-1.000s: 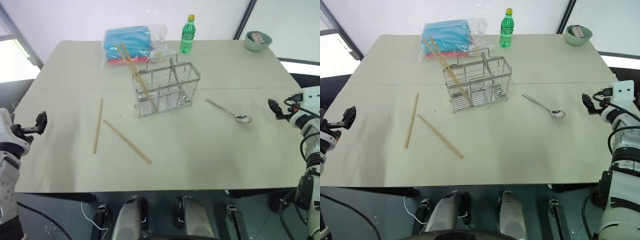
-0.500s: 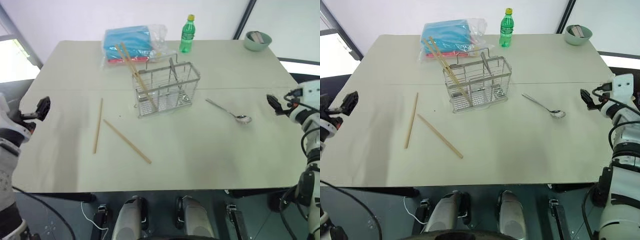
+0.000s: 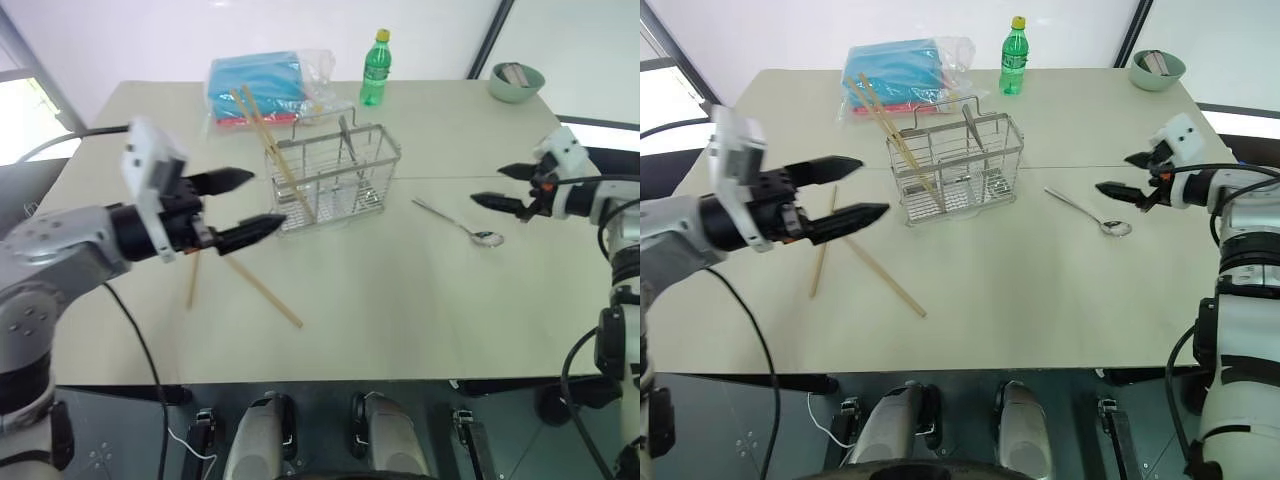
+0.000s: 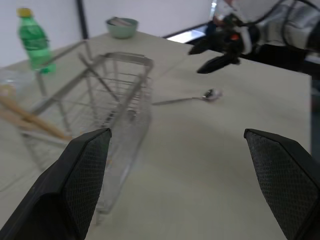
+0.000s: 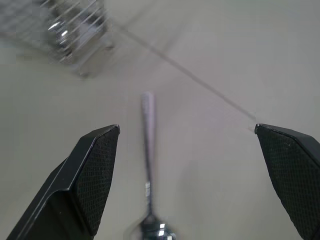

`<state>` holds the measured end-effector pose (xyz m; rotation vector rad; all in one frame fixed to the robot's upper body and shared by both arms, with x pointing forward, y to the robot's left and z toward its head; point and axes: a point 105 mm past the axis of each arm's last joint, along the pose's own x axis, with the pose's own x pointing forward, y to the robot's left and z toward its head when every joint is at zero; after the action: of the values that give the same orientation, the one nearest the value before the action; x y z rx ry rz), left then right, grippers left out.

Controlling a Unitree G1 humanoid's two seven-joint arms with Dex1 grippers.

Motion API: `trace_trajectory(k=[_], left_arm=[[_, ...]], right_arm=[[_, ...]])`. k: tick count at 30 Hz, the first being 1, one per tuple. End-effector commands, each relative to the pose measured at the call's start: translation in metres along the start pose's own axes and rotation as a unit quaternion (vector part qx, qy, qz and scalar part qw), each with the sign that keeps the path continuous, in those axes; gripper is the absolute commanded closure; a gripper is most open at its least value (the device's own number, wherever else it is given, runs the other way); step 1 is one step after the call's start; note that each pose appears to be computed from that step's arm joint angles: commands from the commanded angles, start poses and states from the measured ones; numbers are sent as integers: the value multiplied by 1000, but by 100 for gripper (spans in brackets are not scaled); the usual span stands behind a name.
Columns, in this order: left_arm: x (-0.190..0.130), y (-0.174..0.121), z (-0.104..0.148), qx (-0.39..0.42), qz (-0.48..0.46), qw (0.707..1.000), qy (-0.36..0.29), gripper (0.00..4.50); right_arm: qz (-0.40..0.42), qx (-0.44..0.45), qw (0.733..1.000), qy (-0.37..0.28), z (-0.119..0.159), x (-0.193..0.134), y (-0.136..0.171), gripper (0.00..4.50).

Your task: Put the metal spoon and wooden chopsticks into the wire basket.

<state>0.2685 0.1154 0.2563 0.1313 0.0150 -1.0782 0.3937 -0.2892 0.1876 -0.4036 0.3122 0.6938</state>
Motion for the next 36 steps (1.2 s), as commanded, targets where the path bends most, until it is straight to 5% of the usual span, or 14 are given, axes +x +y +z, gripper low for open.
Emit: trace_trajectory(k=[1,17,20,26,28,36], left_arm=[[20,-6,-3,2,-50,999,4,3],[52,-17,-5,26,-125,992,3,3],[51,-19,-3,28,-127,991,2,0],[49,-19,0,34,-126,991,2,0],[49,-19,2,37,-125,991,1,0],[46,-12,8,47,-106,993,-7,0]], right_arm=[[20,-18,1000,16,8,8,4,3],[-7,34,992,122,-35,31,8,3],[-19,42,990,135,-43,34,9,78],[-29,57,990,126,-46,37,9,376],[-25,59,990,126,-47,37,11,443],[-66,68,991,93,-44,26,-2,443]])
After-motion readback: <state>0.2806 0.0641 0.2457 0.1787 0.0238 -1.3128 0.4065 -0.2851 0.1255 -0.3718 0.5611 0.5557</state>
